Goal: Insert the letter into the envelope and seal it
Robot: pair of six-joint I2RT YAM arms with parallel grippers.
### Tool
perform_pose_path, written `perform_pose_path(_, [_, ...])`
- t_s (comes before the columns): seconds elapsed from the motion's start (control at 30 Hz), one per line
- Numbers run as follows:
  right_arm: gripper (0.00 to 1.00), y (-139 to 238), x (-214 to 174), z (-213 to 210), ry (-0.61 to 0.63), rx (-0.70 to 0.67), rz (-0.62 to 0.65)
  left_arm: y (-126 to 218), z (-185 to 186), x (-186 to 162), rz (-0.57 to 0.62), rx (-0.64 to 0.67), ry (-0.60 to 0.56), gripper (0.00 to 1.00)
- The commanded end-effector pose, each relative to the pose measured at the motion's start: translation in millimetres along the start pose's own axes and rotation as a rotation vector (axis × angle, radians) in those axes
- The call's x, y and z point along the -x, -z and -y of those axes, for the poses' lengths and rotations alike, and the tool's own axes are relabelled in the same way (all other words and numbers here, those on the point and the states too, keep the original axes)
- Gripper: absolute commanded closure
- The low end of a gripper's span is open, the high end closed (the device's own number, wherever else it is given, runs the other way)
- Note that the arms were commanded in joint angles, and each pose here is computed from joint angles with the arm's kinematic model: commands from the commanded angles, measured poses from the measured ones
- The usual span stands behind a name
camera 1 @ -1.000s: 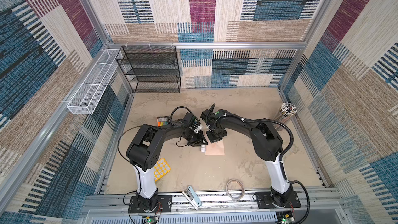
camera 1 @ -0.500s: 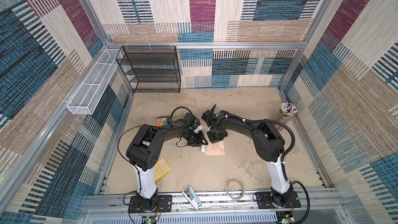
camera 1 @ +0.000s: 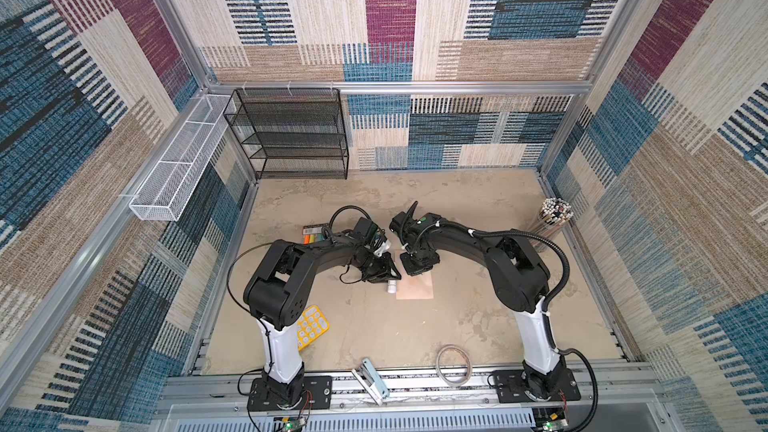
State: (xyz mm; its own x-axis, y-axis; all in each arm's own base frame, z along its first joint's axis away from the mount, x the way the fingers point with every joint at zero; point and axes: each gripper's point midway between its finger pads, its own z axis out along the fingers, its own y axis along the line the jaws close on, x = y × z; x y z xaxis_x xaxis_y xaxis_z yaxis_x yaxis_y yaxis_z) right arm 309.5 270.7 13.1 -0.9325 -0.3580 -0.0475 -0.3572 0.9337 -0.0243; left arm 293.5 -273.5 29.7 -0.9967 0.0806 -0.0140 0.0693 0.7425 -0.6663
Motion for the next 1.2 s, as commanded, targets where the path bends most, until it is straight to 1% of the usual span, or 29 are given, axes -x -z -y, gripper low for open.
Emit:
perform_pose_path(0.0, [0.85,-17.2,-2.2,-21.2,0.005,0.104,-0.023,1.3,-0.9,0.5,0.006,0.009,-0.019,1.00])
perform_pose_path(0.23, [0.92,-21.2,-5.9,-23.8,0.008,0.125,-0.033,1.0,-1.9,-0.4,0.002,0.012,-0.015,1.00])
perform_pose_path(0.3, [0.92,-24.5,-8.3,-22.5,0.008,0.123,-0.040,1.1,-1.7,-0.3,0.002,0.012,-0.017,1.00])
perform_pose_path(0.4, [0.92,-27.6,-10.9,-19.6,0.006,0.119,-0.045,1.4,-1.6,-0.4,0.001,0.013,-0.017,1.00])
perform_pose_path(0.53, [0.88,-31.6,-13.7,-12.9,-0.003,0.113,-0.051,2.4,-1.3,-0.4,0.001,0.017,-0.018,1.00])
perform_pose_path(0.77, [0.87,-38.8,-21.3,3.1,-0.026,0.120,-0.060,4.4,-1.1,-0.2,0.000,0.027,-0.018,1.00])
perform_pose_path(1.17, [0.85,-38.1,-16.2,-4.0,-0.022,0.123,-0.060,5.1,-1.4,0.9,-0.002,0.034,-0.018,1.00])
